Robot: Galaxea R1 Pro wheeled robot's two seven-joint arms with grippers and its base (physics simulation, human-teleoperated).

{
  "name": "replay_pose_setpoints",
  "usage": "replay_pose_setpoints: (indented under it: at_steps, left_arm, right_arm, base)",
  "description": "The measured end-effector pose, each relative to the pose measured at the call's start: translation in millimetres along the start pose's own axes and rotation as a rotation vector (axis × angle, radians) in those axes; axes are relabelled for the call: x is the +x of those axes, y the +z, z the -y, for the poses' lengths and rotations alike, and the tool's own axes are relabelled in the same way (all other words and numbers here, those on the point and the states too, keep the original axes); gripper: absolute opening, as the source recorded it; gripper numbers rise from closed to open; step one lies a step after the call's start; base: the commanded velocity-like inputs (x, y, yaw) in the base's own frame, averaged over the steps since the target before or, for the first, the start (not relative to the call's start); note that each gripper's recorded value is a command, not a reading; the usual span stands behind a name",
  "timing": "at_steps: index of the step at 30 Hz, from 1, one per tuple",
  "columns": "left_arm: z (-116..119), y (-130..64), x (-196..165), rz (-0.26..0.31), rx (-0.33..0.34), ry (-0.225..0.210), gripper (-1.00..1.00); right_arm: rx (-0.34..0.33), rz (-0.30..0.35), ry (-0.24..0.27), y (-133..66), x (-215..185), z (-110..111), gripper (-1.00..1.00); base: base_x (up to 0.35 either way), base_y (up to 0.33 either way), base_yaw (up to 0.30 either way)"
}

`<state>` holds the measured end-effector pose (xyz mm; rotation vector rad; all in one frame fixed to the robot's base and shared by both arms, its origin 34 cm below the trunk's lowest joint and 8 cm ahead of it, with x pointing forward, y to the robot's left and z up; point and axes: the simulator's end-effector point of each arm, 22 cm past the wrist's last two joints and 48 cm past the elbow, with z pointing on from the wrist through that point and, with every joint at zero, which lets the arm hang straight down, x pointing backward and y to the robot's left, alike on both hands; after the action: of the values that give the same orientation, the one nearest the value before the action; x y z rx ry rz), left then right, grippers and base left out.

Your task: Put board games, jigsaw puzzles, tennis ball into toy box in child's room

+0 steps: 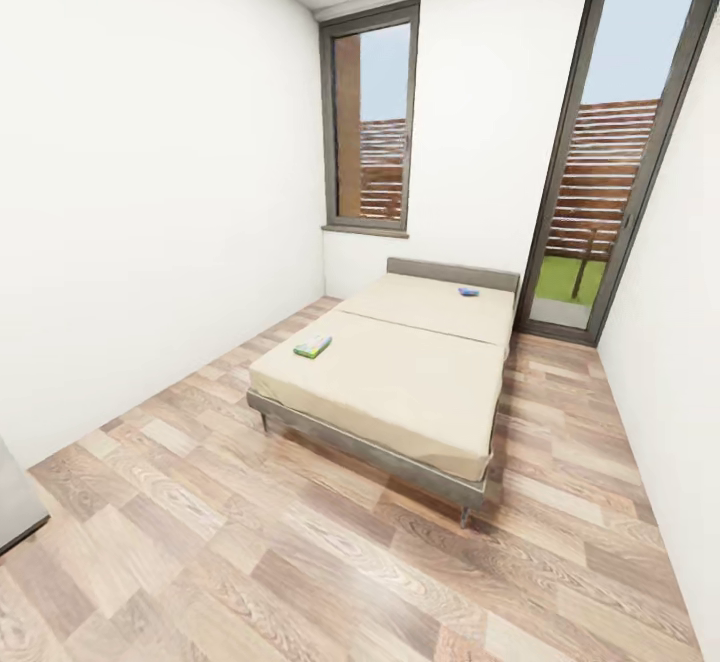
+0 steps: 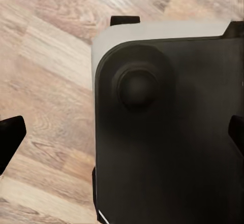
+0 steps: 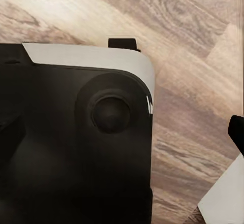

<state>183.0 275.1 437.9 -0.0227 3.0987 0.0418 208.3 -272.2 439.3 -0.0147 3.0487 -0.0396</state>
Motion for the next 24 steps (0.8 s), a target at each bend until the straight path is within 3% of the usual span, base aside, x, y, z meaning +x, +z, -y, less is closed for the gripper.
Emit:
replay_pose_setpoints:
  at_steps: [15,24]
  left_arm:
    - [5,-4.7,-100,0.120,0.009,-0.012,1.00]
    - [8,-17.4,-177,0.188,0.027,-0.091,1.00]
  right_arm:
    - [0.021,0.079,0.005,-1.7,-51,18,1.00]
    - [0.023,0.084,0.013,-7.9,-120,23,1.00]
  base:
    - [0.000,0.000,-0.054]
    - [0.000,0.000,-0.009]
